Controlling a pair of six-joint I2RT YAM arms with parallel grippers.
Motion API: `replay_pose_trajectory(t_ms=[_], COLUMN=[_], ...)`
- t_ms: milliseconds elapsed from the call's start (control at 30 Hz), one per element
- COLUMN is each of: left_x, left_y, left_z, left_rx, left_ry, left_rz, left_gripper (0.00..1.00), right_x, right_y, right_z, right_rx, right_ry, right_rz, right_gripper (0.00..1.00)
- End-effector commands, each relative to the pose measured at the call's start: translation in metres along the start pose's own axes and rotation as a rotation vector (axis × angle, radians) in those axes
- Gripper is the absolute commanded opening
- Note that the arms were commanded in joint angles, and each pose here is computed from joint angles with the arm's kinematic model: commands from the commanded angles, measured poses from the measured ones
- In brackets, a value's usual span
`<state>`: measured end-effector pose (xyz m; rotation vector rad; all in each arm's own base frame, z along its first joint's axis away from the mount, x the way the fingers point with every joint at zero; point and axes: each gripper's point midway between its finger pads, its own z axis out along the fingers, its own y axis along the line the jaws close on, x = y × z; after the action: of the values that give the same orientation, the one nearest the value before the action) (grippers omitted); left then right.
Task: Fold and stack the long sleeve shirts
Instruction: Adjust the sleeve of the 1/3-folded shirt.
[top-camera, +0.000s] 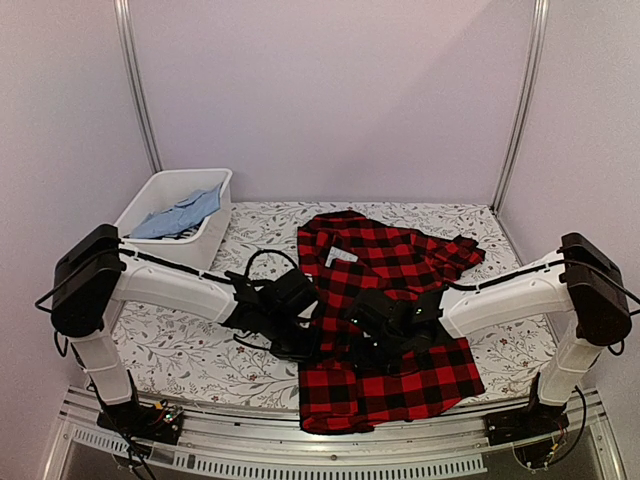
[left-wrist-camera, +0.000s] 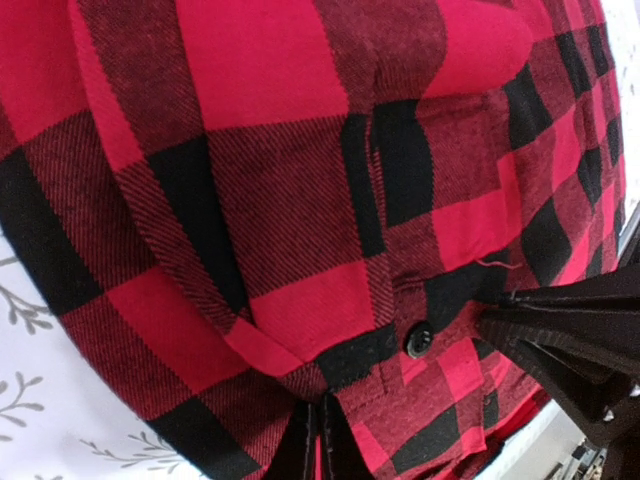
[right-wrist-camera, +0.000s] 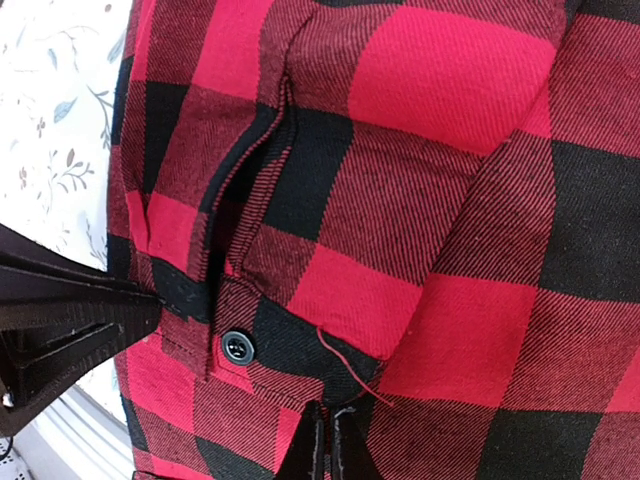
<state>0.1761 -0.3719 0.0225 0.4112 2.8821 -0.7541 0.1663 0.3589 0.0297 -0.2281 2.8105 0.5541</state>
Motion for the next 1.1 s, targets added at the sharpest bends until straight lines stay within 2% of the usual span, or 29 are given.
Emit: replay_pose_trajectory(t_ms=[0,433,933,1000,1067], left_x=[0.005,0.028,0.054,0.049,0.040], left_y=[-0.013,-0.012,-0.013,-0.014,-0.014], left_z=[-0.005,-0.031,-0.027,-0.029,-0.034], left_rx=[0.007,0.010,0.013,0.006,-0.006], left_ry=[0.032,0.072,0.102,0.086,0.055], left_rz=[0.038,0.045,0.055,0.069,0.075], left_gripper=[0.00,0.00,0.00,0.05,0.13], right_x=[0.000,0.033,0.057,0.055,0.047], right_y=[0.011,0.029,0.035,0.035,0.035], right_z=[-0.010,-0.019,-0.016,-0.017,-0.022], right_rx=[-0.013,-0.032,-0.037,-0.030,-0.021], right_ry=[0.002,0.080,0.137,0.126,0.094], right_rz=[-0.008,-0.045,-0.045,-0.045,-0.051], right_gripper=[0.01,0.00,0.00,0.05,0.16])
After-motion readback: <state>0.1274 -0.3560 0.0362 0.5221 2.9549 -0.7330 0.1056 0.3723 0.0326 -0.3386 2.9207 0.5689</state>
